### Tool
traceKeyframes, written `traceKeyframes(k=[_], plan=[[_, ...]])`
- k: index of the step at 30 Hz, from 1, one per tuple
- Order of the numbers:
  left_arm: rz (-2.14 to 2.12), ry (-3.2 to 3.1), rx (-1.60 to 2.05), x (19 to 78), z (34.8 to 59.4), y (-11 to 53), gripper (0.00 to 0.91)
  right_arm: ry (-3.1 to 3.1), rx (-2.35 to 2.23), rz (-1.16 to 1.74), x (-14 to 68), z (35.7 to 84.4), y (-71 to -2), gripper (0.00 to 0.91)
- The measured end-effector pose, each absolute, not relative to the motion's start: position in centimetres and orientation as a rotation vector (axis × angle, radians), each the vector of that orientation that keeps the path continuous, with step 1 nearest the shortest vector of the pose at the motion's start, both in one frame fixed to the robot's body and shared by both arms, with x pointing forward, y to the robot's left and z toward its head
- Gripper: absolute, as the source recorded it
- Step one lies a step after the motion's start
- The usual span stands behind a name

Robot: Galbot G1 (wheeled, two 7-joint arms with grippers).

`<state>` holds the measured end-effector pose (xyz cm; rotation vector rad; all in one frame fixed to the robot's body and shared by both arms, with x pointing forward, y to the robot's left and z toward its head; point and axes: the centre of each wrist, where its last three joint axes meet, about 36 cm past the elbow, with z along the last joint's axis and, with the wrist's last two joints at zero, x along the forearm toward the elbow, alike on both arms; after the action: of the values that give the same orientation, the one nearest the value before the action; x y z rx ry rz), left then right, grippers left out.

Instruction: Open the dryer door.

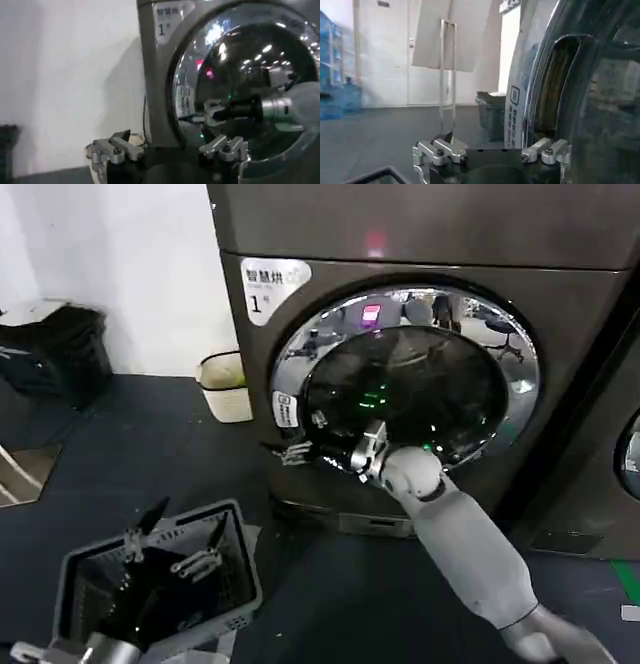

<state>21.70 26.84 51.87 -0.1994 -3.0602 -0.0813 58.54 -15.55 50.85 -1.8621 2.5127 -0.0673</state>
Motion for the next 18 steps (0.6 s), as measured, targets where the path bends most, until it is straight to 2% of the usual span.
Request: traceKeyframes(k=[11,18], plan=[[-0.059,-3.107,-0.284,24.1,51.3,29.3,0.907,2.326,-2.118,-0.125,55.4,50.5,-19.5,0.907],[-0.099,-3.237,-0.405,26.3,49.6,32.4,0.907,2.196,-2.235,-0.127,52.6,50.0,-21.5,0.907]])
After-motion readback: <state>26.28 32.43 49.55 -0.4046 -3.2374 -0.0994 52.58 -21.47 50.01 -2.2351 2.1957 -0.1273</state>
